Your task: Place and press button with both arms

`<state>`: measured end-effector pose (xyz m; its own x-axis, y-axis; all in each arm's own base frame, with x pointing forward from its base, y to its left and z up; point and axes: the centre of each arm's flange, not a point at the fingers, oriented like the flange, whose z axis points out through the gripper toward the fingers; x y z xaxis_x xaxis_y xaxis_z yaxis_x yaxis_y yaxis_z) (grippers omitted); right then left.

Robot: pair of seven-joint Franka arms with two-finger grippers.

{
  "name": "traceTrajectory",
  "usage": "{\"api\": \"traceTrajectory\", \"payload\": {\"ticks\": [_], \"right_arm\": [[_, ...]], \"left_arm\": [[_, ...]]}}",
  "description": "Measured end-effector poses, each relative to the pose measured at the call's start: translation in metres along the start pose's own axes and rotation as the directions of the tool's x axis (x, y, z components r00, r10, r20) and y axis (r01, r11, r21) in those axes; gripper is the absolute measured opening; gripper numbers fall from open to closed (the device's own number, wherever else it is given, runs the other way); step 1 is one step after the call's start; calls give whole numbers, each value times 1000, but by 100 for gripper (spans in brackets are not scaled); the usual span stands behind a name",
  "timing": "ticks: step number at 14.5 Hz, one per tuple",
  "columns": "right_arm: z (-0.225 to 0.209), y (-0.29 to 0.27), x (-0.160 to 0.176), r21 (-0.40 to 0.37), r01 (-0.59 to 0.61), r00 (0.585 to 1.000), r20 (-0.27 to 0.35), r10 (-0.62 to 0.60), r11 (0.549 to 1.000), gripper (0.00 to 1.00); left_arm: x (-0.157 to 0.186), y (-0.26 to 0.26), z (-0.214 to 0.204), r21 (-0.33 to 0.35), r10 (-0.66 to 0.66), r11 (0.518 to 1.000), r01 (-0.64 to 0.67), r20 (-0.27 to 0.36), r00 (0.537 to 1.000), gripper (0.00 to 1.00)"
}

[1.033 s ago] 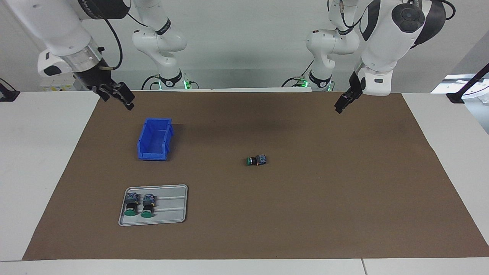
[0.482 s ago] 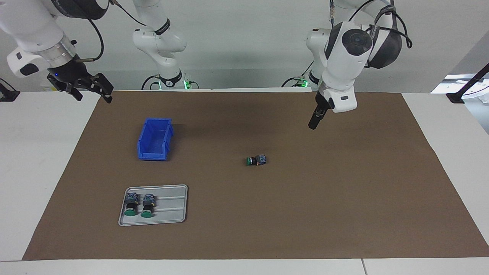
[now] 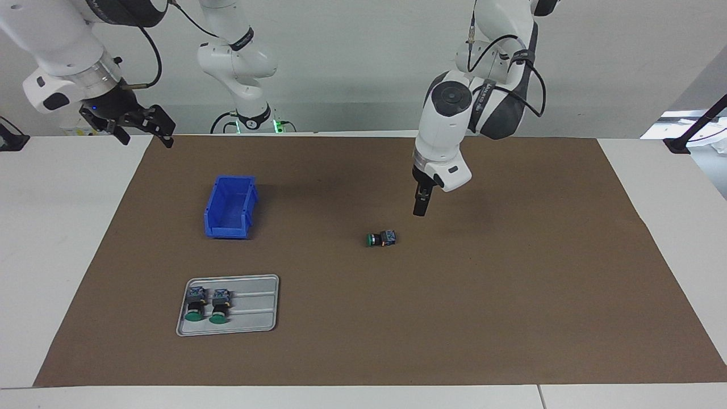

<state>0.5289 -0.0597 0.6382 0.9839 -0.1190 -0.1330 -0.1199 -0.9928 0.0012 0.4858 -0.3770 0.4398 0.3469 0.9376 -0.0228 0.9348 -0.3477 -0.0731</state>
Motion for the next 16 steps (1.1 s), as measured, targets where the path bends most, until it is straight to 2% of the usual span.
{"api": "traceTrajectory", "payload": {"ticks": [3, 10, 16], "right_arm": [[-2, 1, -4, -9, 11, 1000, -6, -11, 1000, 99], [4, 5, -3, -21, 9, 1000, 7, -9, 1000, 99], [4, -1, -3, -23, 21, 1000, 9, -21, 1000, 99]], "left_arm": [[-24, 17, 23, -6, -94, 996, 94, 6, 996, 100], [-48, 46, 82, 4, -151, 989, 151, 10, 989, 100], [-65, 51, 102, -29, -209, 977, 210, 31, 977, 100]]}}
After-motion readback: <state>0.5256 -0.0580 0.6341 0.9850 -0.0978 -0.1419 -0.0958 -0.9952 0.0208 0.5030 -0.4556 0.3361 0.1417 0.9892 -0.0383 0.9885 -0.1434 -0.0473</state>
